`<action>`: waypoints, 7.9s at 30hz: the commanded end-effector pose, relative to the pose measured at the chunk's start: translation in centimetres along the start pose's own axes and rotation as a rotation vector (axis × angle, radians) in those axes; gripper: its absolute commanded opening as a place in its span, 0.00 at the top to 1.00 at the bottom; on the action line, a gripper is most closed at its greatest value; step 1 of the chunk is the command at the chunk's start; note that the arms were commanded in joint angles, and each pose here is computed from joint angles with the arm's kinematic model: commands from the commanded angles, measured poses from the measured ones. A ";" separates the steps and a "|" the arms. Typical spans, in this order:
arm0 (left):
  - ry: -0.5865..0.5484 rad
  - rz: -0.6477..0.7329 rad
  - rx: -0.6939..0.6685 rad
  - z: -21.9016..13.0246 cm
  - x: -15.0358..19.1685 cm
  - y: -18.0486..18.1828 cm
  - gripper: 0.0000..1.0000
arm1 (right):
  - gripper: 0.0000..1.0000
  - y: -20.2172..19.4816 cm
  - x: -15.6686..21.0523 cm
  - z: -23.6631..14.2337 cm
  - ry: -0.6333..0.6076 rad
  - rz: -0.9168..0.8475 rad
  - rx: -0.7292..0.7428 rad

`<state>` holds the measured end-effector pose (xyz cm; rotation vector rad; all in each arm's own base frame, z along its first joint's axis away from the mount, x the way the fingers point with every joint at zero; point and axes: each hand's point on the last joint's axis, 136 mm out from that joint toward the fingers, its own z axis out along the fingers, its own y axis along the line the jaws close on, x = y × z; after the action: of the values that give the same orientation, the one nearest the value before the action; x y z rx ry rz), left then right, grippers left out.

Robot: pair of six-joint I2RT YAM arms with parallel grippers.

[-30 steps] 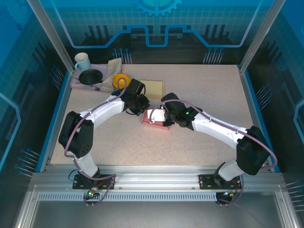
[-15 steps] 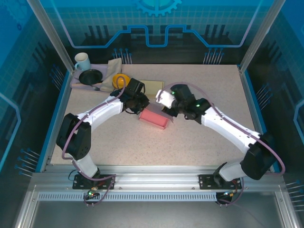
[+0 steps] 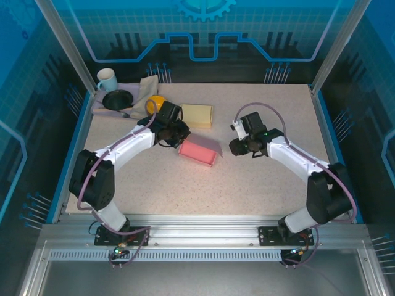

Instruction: Fold the paper box

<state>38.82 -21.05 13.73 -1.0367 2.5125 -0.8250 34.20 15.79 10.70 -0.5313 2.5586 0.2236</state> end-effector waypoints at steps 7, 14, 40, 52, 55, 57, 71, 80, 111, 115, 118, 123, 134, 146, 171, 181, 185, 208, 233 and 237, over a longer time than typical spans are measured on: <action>0.009 -0.036 0.054 -1.7 0.1 -1.0 0.90 | 0.59 5.2 -1.9 1.3 -0.020 0.081 -0.220; 0.010 -0.048 0.055 -1.4 0.1 -0.7 0.90 | 0.59 7.4 -3.2 0.7 -0.054 0.148 -0.344; 0.040 -0.005 0.013 0.0 0.2 1.1 0.89 | 0.61 6.3 -2.8 2.9 0.024 0.326 -0.385; 0.010 0.059 -0.080 0.6 0.0 4.1 0.88 | 0.61 6.2 -1.1 4.4 0.075 0.303 -0.343; 0.005 0.092 -0.110 0.6 0.1 5.2 0.86 | 0.60 5.5 -0.8 4.0 0.070 0.290 -0.297; 0.000 0.135 -0.134 0.5 0.3 5.9 0.84 | 0.60 5.4 -0.9 3.3 0.068 0.281 -0.278; -0.086 0.312 -0.257 -1.5 1.0 7.9 0.67 | 0.58 6.9 -1.9 1.2 0.004 0.173 -0.071; -0.118 0.346 -0.317 -1.8 1.4 10.1 0.59 | 0.57 8.9 -2.2 -1.0 -0.026 0.168 -0.078; -0.083 0.356 -0.367 1.9 1.9 11.9 0.35 | 0.54 6.5 1.9 7.6 0.148 0.341 -0.105; -0.079 0.364 -0.361 3.2 1.4 10.5 0.35 | 0.54 4.5 0.8 7.3 0.127 0.359 -0.088; -0.105 0.341 -0.279 2.5 1.2 8.5 0.35 | 0.54 3.7 0.4 7.1 0.122 0.358 -0.076; -0.065 0.335 -0.213 1.1 1.9 6.3 0.31 | 0.54 3.5 0.5 7.0 0.120 0.350 -0.069; 0.094 0.344 -0.260 0.8 5.8 6.7 0.30 | 0.54 3.6 0.6 7.1 0.120 0.358 -0.080; 0.051 0.416 -0.346 1.6 4.7 8.8 0.30 | 0.54 3.7 1.0 7.4 0.128 0.359 -0.085; 0.116 0.170 -0.264 5.4 6.5 8.0 0.01 | 0.54 3.7 1.2 7.4 0.136 0.341 -0.093; 0.080 0.186 -0.288 4.7 5.6 7.3 0.01 | 0.54 3.6 1.6 7.4 0.137 0.345 -0.093; 0.091 0.189 -0.293 5.3 5.7 7.3 0.02 | 0.54 3.6 1.5 7.3 0.134 0.344 -0.095; 0.043 0.301 -0.412 6.1 4.3 8.7 0.11 | 0.54 3.3 1.4 7.1 0.138 0.319 -0.082; 0.020 0.351 -0.469 8.0 3.6 11.6 0.13 | 0.53 3.0 1.0 6.1 0.140 0.268 -0.152; 0.015 0.340 -0.468 8.0 3.6 11.6 0.13 | 0.53 2.8 -0.4 3.5 0.073 0.298 -0.157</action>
<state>35.89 -22.92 3.88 -0.6695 2.7761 -0.3756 35.53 19.85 5.45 -0.2233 2.7318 0.4857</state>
